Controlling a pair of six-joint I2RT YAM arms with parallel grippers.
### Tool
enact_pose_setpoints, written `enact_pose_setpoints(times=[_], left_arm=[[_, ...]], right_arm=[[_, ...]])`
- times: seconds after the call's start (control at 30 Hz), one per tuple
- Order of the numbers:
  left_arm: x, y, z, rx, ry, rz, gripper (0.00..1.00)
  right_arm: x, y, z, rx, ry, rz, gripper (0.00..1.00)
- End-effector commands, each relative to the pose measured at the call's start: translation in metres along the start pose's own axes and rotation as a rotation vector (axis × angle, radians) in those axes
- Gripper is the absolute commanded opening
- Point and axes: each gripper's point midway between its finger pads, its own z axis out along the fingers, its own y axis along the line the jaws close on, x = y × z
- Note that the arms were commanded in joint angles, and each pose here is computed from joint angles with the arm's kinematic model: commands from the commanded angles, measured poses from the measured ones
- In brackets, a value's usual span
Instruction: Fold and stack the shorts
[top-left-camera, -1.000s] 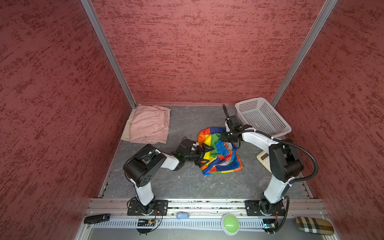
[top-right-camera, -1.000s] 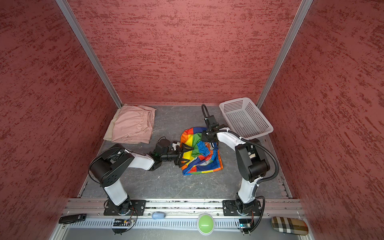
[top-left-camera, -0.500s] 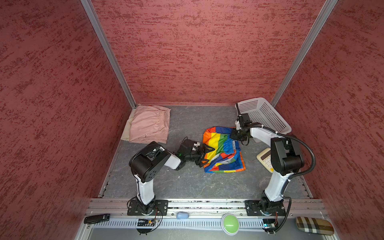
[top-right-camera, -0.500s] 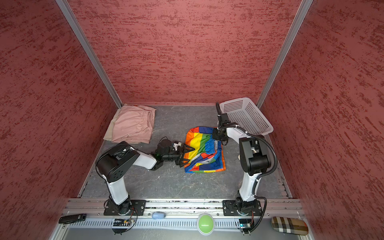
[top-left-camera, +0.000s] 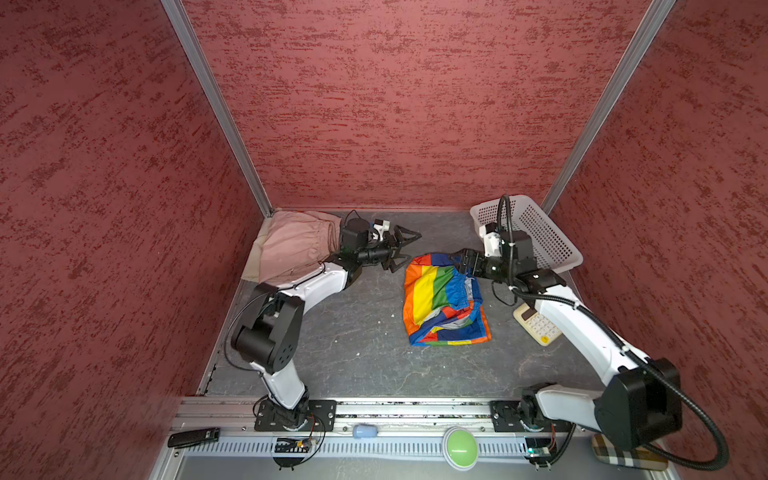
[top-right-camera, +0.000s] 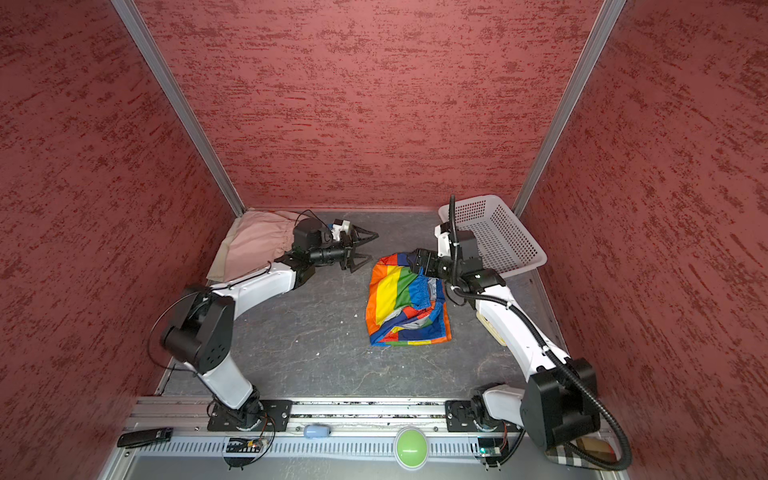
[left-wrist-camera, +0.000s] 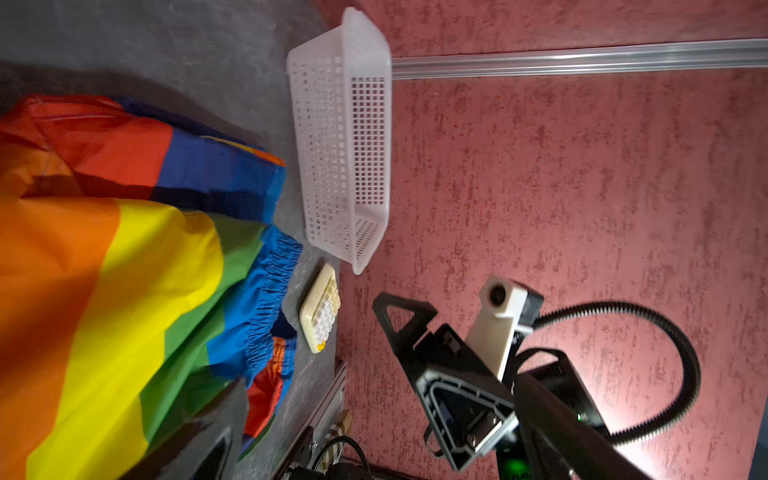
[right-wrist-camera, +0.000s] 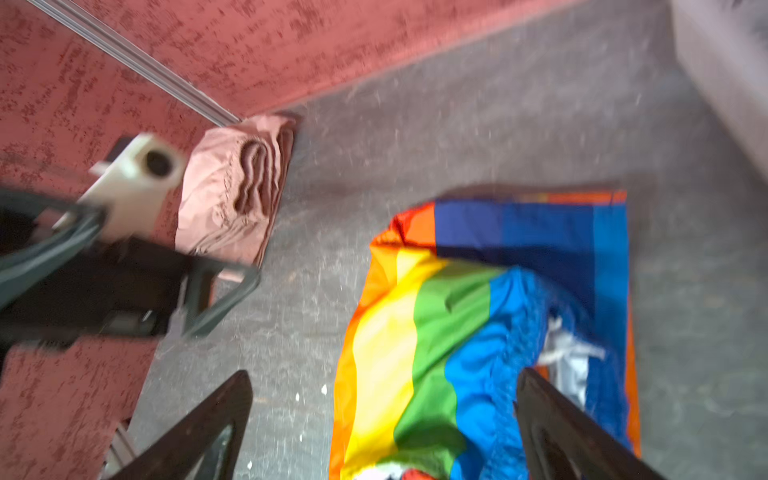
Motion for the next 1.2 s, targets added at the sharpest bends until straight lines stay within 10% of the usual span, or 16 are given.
enact_pose_setpoints(times=[0.0, 0.4, 1.17], left_arm=[[0.011, 0.037, 0.026, -0.097, 0.132, -0.045, 0.99], [-0.024, 0.130, 0.040, -0.441, 0.187, 0.083, 0.89], [-0.065, 0.164, 0.051, -0.647, 0.175, 0.215, 0.09]], right_arm=[[0.035, 0.002, 0.014, -0.042, 0.078, 0.052, 0.99], [0.098, -0.032, 0.046, 0.021, 0.232, 0.118, 0.99], [0.128, -0.061, 0.058, 0.093, 0.284, 0.134, 0.98]])
